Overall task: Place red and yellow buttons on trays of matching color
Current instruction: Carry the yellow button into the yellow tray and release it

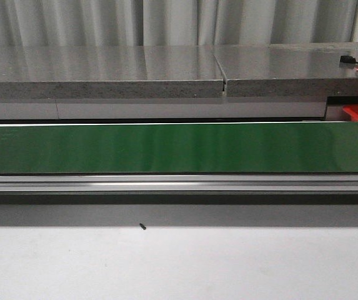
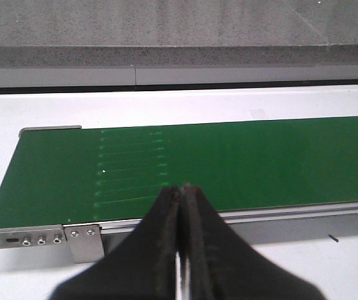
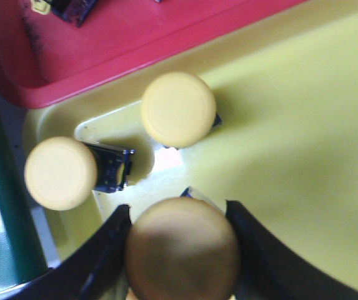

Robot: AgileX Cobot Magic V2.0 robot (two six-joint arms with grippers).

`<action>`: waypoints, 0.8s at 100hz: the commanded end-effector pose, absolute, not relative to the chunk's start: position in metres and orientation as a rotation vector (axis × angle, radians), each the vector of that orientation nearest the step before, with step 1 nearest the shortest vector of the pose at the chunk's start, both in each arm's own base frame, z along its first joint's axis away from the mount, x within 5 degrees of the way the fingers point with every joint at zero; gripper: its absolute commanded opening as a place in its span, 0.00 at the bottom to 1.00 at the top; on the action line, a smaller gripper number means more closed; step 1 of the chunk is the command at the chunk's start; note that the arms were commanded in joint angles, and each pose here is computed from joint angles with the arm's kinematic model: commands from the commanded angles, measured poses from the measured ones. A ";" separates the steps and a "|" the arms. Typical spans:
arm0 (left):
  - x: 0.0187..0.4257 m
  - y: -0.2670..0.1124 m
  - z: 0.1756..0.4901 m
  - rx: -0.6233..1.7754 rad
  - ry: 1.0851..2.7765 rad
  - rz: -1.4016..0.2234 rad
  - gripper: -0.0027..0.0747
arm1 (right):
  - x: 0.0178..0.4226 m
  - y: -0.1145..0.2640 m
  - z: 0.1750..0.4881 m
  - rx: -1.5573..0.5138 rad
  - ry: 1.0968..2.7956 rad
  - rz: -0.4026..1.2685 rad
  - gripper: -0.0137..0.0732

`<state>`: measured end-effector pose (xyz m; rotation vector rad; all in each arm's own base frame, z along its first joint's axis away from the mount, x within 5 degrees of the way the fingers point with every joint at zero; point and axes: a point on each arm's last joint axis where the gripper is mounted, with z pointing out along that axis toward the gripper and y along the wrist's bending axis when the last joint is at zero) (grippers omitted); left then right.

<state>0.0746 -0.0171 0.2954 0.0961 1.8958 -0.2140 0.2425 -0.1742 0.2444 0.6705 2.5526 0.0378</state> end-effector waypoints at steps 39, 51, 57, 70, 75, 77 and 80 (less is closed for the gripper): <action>0.076 -0.017 0.310 0.080 1.805 -0.228 0.01 | 0.249 -0.186 0.224 0.713 2.516 -0.017 0.41; 0.076 -0.017 0.310 0.080 1.805 -0.228 0.01 | 0.251 -0.189 0.219 0.719 2.518 -0.022 0.41; 0.076 -0.017 0.310 0.080 1.805 -0.228 0.01 | 0.252 -0.189 0.218 0.721 2.518 -0.024 0.41; 0.076 -0.017 0.310 0.080 1.805 -0.228 0.01 | 0.253 -0.190 0.214 0.725 2.527 -0.020 0.41; 0.076 -0.017 0.310 0.080 1.805 -0.228 0.01 | 0.253 -0.191 0.212 0.726 2.532 -0.017 0.41; 0.076 -0.017 0.310 0.080 1.805 -0.228 0.01 | 0.253 -0.191 0.211 0.726 2.533 -0.017 0.41; 0.076 -0.017 0.310 0.080 1.805 -0.228 0.01 | 0.253 -0.191 0.210 0.727 2.537 -0.013 0.41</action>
